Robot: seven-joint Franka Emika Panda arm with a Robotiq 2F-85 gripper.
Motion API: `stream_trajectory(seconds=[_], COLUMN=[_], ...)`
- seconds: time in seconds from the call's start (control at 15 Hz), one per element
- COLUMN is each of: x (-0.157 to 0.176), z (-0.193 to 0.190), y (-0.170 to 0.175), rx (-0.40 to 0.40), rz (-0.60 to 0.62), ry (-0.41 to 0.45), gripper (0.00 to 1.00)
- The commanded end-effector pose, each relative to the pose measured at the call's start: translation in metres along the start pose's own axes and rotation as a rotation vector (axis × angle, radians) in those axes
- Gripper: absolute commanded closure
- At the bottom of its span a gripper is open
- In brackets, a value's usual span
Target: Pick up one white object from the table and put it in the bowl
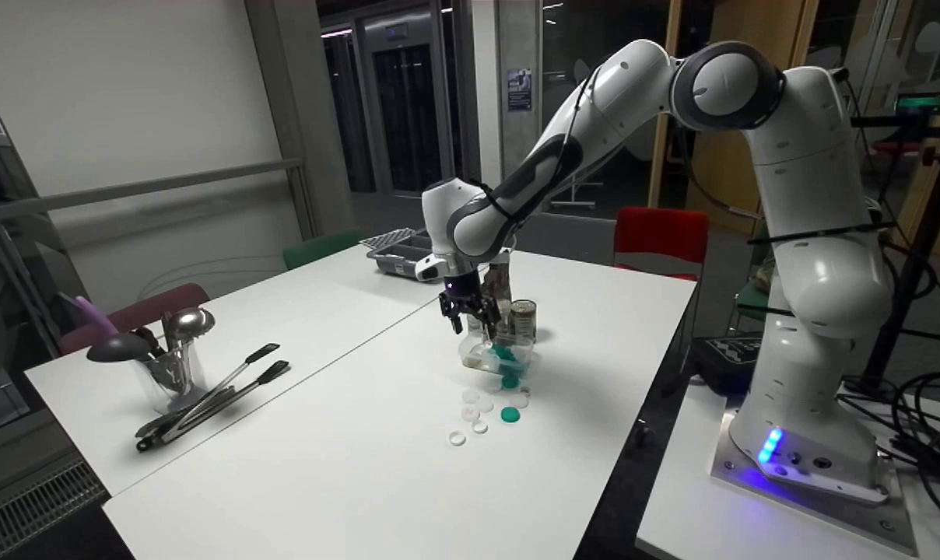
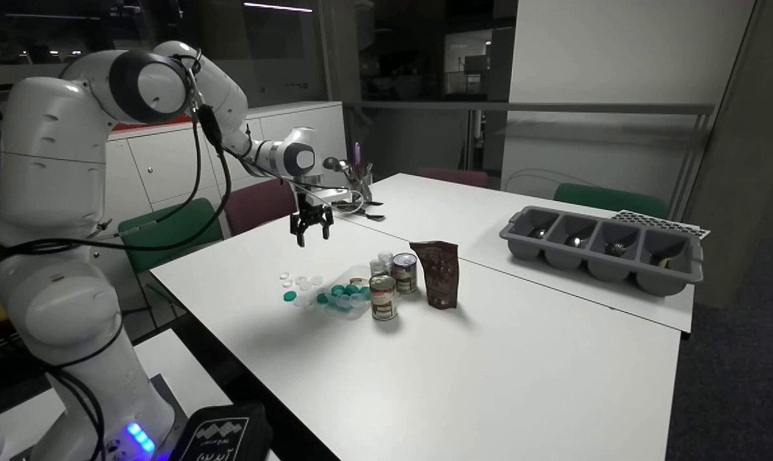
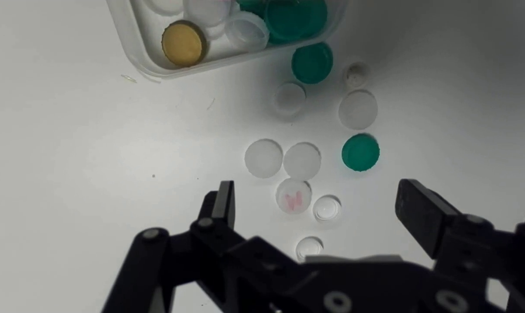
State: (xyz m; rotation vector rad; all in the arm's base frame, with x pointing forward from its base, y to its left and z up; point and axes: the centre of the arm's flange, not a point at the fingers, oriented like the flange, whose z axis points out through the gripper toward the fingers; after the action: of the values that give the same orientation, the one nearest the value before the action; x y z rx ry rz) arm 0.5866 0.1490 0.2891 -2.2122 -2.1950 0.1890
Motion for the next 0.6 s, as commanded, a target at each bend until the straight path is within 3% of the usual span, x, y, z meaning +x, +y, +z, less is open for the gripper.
stream_trajectory(seconds=[0.0, 0.13, 0.2, 0.53], x=[-0.005, -0.005, -0.004, -0.005], z=[0.019, 0.032, 0.040, 0.059], y=[0.031, 0.041, 0.044, 0.053], rx=[0.029, 0.032, 0.041, 0.003], rz=[-0.080, -0.127, -0.184, -0.393], ry=[0.007, -0.023, -0.106, -0.262], gripper=[0.00, 0.00, 0.00, 0.00])
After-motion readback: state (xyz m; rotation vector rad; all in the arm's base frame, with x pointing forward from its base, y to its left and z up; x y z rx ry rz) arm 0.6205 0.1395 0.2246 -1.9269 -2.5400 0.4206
